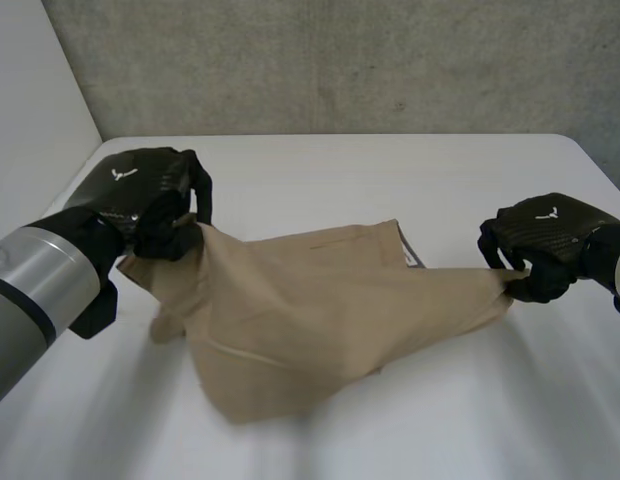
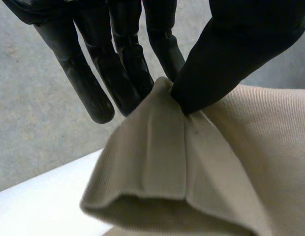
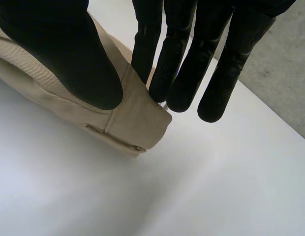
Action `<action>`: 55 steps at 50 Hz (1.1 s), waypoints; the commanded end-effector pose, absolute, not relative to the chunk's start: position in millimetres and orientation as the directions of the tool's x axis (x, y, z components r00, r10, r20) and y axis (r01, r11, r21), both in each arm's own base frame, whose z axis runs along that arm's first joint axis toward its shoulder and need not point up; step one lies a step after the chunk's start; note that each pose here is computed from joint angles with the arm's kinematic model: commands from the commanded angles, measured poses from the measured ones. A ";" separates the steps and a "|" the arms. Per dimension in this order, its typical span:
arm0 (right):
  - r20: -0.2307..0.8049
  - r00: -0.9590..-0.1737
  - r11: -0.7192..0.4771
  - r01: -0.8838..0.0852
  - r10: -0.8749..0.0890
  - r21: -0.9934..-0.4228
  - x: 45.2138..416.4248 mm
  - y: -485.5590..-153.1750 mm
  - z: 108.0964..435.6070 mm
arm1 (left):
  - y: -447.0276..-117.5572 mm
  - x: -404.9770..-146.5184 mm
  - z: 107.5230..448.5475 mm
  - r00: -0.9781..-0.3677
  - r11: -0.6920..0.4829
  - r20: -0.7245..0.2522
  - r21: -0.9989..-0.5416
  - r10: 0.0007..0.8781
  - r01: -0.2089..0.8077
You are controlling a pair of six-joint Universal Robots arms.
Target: Fold the shorts.
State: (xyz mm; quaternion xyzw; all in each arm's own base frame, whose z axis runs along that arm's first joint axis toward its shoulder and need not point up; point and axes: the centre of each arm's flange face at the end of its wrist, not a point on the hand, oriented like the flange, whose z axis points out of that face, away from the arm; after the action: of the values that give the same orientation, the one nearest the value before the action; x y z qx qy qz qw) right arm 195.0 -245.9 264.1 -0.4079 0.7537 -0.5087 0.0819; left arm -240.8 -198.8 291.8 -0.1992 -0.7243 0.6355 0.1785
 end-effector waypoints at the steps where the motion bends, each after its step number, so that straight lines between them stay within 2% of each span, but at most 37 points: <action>1: 0.279 -0.635 0.104 -0.496 -0.720 -0.862 212.9 -251.3 238.9 | -243.9 -254.5 227.1 -0.865 0.201 0.012 -0.974 0.502 0.103; 6: 0.276 -0.642 0.109 -0.493 -0.716 -0.863 237.3 -269.5 211.7 | -286.1 -270.3 195.2 -0.874 0.174 -0.045 -0.974 0.484 0.146; 11: 0.281 -0.637 0.127 -0.517 -0.718 -0.846 252.7 -273.7 192.9 | -338.1 -281.8 161.5 -0.887 0.109 -0.211 -0.955 0.410 0.277; 17: 0.288 -0.664 0.107 -0.487 -0.690 -0.867 264.7 -280.7 185.1 | -345.9 -285.5 162.2 -0.883 0.078 -0.247 -0.950 0.398 0.301; 20: 0.272 -0.769 0.149 -0.427 -0.579 -0.892 264.4 -289.9 181.2 | -328.9 -292.3 173.9 -0.872 0.066 -0.252 -0.950 0.420 0.306; 22: 0.279 -0.787 0.158 -0.426 -0.551 -0.891 265.3 -287.6 179.5 | -306.5 -294.3 192.5 -0.863 0.043 -0.249 -0.954 0.440 0.297; 23: 0.280 -0.790 0.159 -0.426 -0.546 -0.891 266.1 -286.6 179.5 | -291.8 -289.6 201.0 -0.861 0.042 -0.249 -0.954 0.444 0.298; 25: 0.281 -0.792 0.156 -0.423 -0.542 -0.893 268.0 -285.1 178.5 | -284.2 -286.3 204.5 -0.861 0.043 -0.249 -0.953 0.444 0.298; 27: 0.281 -0.794 0.154 -0.421 -0.540 -0.894 268.0 -285.3 178.0 | -255.2 -275.3 213.0 -0.861 0.052 -0.246 -0.953 0.446 0.299; 29: 0.289 -0.798 0.133 -0.414 -0.530 -0.900 268.2 -287.0 177.2 | -248.1 -272.1 214.3 -0.863 0.057 -0.242 -0.953 0.443 0.297; 30: 0.289 -0.798 0.133 -0.414 -0.530 -0.900 268.2 -287.0 177.2 | -226.2 -263.2 216.9 -0.873 0.077 -0.224 -0.956 0.434 0.283; 32: 0.294 -0.799 0.119 -0.410 -0.524 -0.904 268.6 -288.4 177.3 | -218.5 -261.4 216.3 -0.875 0.086 -0.215 -0.957 0.435 0.278; 34: 0.296 -0.798 0.115 -0.412 -0.525 -0.904 268.9 -288.7 176.9 | -190.1 -259.8 211.2 -0.872 0.118 -0.177 -0.959 0.457 0.257; 36: 0.299 -0.796 0.115 -0.415 -0.526 -0.903 268.8 -288.4 176.5 | -184.4 -260.2 208.0 -0.868 0.130 -0.170 -0.958 0.466 0.257; 38: 0.300 -0.795 0.115 -0.416 -0.527 -0.902 268.7 -288.3 176.5 | -165.4 -262.6 194.0 -0.853 0.176 -0.153 -0.946 0.498 0.273; 46: 0.295 -0.793 0.118 -0.415 -0.532 -0.902 267.7 -285.4 174.6 | -150.6 -266.1 153.0 -0.834 0.280 -0.167 -0.892 0.526 0.355; 55: 0.294 -0.792 0.126 -0.419 -0.535 -0.899 265.9 -283.2 172.2 | -159.3 -272.1 132.2 -0.832 0.312 -0.171 -0.872 0.528 0.378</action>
State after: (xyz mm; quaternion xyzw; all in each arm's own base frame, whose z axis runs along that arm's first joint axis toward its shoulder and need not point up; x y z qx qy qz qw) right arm 267.3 -284.6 174.1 -0.3183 0.7465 -0.5821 0.0506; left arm -267.4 -150.3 147.2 -0.2786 -0.7988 0.5272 0.0795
